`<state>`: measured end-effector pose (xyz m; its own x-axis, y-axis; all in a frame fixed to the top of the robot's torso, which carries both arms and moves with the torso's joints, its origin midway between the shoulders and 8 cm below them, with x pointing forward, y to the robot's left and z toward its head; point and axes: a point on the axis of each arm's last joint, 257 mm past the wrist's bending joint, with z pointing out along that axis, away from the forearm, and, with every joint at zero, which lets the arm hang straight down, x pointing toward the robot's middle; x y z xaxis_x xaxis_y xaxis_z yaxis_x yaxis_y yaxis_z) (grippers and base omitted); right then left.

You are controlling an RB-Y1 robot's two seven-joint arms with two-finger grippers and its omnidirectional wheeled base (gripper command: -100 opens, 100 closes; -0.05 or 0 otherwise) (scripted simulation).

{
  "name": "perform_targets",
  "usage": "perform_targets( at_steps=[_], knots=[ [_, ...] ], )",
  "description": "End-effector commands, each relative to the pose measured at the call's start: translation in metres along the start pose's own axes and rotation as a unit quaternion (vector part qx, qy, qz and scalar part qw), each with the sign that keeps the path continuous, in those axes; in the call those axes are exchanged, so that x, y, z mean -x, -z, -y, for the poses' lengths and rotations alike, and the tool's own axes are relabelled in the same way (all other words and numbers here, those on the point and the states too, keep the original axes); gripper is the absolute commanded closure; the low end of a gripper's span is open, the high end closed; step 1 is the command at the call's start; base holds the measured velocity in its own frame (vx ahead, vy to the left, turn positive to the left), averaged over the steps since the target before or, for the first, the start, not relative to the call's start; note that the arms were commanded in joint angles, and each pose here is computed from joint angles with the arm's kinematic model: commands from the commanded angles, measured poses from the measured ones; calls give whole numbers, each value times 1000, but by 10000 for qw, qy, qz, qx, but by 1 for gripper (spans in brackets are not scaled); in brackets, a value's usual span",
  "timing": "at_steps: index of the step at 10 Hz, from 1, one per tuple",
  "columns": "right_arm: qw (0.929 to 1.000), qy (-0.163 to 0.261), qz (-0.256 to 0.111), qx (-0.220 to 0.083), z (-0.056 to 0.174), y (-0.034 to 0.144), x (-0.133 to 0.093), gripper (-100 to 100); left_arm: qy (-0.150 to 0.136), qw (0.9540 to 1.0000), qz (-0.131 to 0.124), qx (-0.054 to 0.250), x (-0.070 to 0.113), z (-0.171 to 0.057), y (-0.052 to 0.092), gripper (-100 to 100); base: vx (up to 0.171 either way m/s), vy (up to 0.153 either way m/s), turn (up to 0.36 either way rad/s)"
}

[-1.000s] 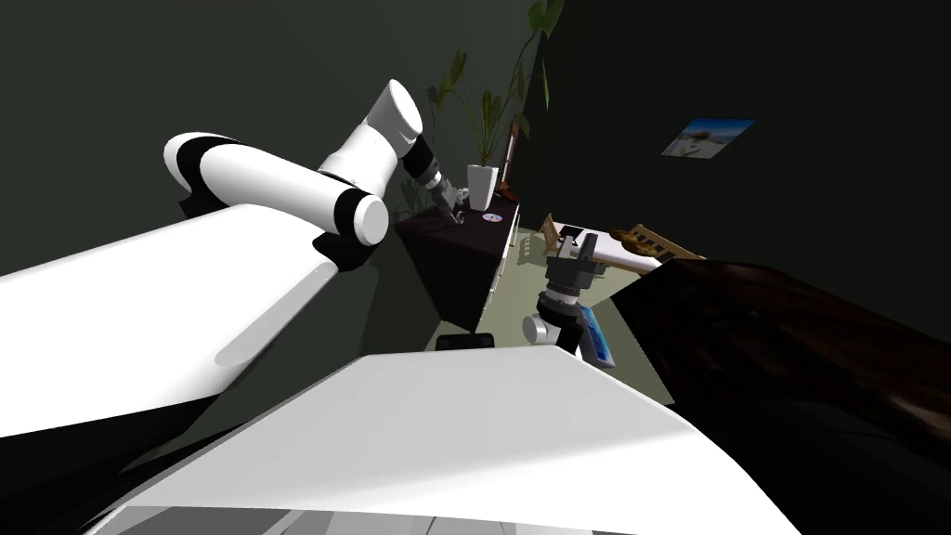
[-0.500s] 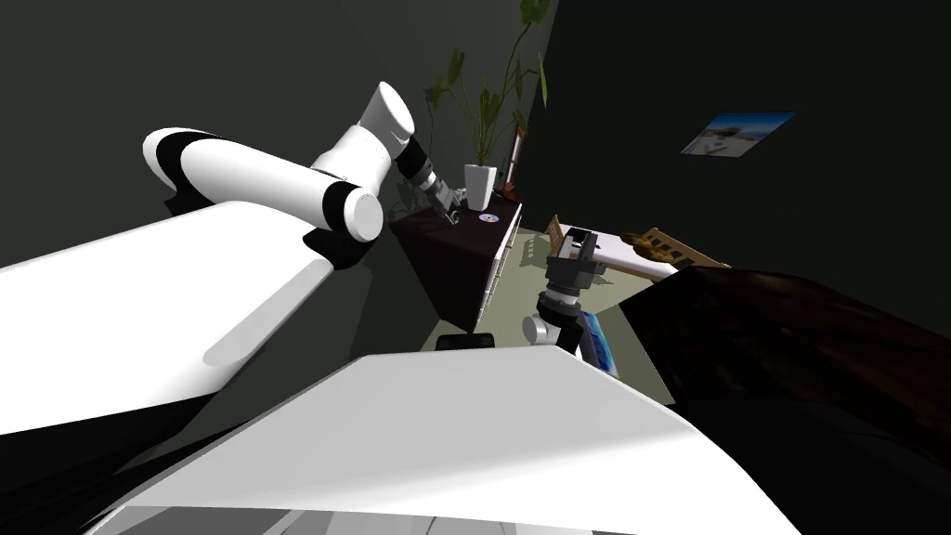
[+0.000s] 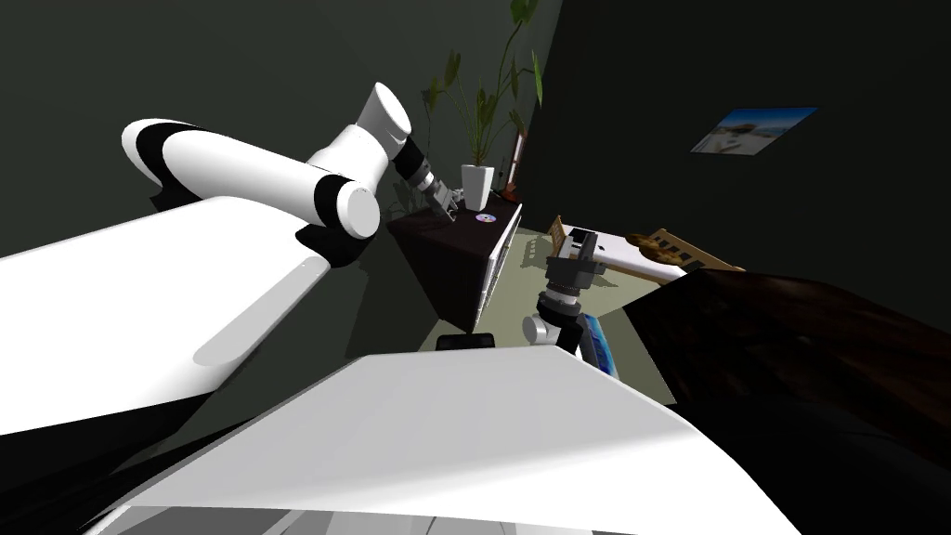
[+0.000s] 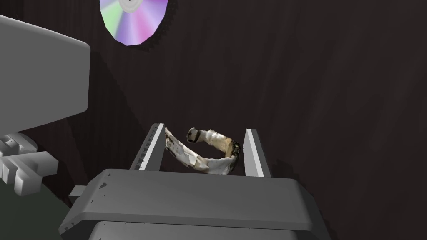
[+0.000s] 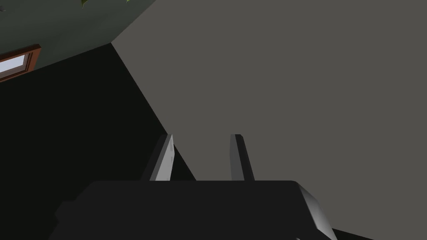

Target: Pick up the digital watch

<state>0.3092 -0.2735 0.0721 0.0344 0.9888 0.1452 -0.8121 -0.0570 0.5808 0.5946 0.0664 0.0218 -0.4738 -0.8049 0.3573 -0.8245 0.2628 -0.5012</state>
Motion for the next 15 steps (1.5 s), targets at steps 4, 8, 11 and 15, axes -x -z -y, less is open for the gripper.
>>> perform_targets(
  at_steps=[4,8,11,15],
  knots=[
    [10000,0,0,0,0,0,0,0,2,10000,-1,4,0,0,0,0,0,0,0],
    [10000,1,0,0,0,0,0,0,75,9999,66,-21,-4,3,-2,100,3,72,-62],
    [10000,1,-1,0,0,0,0,0,211,9995,204,-85,-14,10,-7,100,-4,91,-133],
    [10000,1,-1,0,0,0,0,0,427,9984,324,-161,-25,17,-12,100,-4,109,-109]
  ],
)
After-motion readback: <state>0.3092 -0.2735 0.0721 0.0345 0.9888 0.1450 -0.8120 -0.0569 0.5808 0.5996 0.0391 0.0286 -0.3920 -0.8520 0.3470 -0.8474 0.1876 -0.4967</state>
